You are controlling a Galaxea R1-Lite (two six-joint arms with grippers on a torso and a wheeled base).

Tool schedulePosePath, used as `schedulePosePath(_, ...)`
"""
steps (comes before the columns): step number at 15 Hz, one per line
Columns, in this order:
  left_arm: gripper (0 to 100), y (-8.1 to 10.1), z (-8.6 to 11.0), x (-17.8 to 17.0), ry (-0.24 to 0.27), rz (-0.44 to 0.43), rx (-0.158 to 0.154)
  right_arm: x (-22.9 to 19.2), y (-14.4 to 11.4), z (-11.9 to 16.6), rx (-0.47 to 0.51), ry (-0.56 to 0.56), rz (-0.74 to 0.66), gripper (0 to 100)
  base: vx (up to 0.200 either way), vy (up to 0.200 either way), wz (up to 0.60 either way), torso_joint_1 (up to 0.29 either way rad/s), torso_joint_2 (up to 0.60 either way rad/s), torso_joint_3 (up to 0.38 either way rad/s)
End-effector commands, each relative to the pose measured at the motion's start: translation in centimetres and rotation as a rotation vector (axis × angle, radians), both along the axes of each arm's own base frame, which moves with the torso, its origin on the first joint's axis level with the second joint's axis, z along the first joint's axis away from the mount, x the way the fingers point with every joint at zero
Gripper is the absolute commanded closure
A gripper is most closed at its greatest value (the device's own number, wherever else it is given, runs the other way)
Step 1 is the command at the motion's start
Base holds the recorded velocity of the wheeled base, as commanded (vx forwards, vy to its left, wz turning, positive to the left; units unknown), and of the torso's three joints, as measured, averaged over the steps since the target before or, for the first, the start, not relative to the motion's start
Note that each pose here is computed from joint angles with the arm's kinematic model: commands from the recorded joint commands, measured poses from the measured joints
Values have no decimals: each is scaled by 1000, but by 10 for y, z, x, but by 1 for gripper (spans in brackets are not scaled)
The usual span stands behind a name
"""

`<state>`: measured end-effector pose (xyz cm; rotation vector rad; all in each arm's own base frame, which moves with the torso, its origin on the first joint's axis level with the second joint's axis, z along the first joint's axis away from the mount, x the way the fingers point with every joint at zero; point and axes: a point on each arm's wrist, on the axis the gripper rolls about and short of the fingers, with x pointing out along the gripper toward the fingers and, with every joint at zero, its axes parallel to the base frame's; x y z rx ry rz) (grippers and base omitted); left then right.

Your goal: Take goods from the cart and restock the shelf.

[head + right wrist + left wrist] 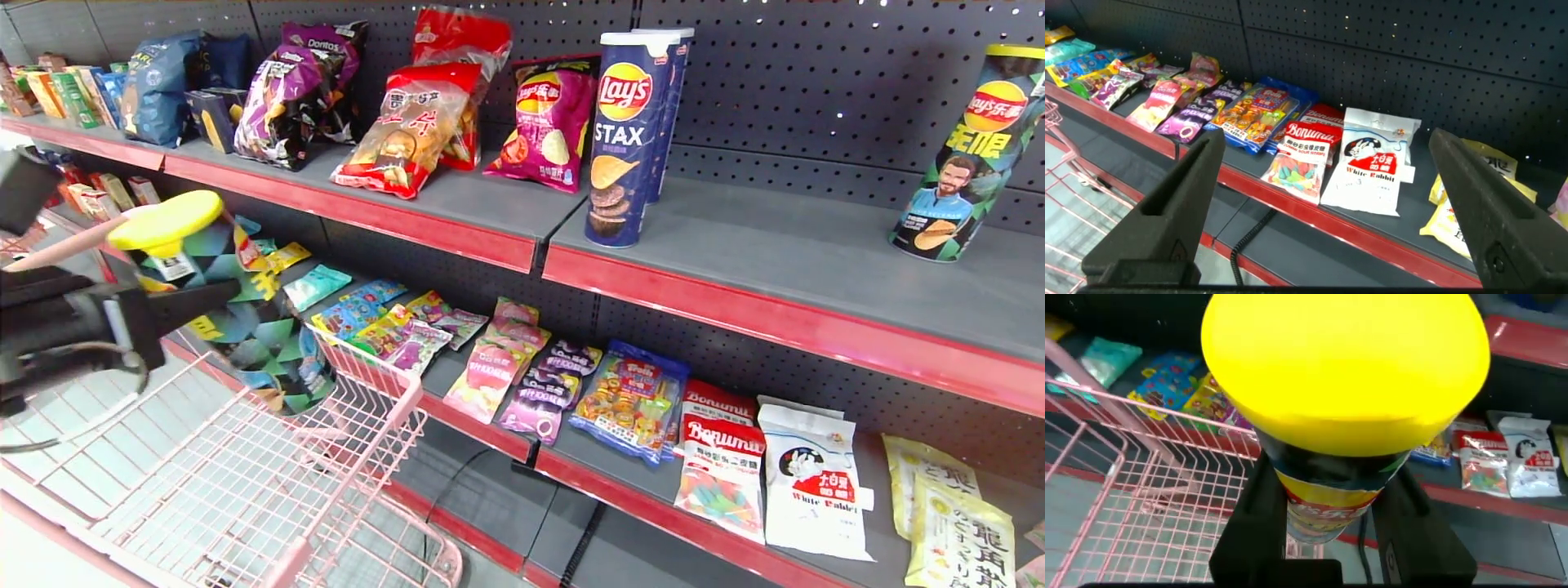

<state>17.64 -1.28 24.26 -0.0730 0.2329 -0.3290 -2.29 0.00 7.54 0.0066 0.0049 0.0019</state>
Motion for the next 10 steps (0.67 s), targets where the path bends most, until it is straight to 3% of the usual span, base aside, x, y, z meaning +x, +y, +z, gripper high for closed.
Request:
schedulePosePath(1, 100, 4, 15, -113, -158, -9, 37, 0, 0, 0, 1, 1, 1, 0, 0, 0, 0, 0, 0, 0)
schedulePosePath(3, 100, 5, -1, -141, -182, -2, 38, 0, 0, 0, 0, 1, 1, 0, 0, 0, 0, 0, 0, 0)
schedulePosePath(5, 100, 7, -25, -162, -201, 66, 48, 0, 0, 0, 0, 1, 1, 0, 0, 0, 0, 11, -43, -31)
schedulePosePath(7, 100, 9, -33, -166, -202, 138, 58, 0, 0, 0, 0, 1, 1, 0, 0, 0, 0, 117, -351, -220)
schedulePosePath(10, 100, 9, -38, -172, -218, 142, 57, 0, 0, 0, 0, 1, 3, 0, 0, 0, 0, 180, -497, -321)
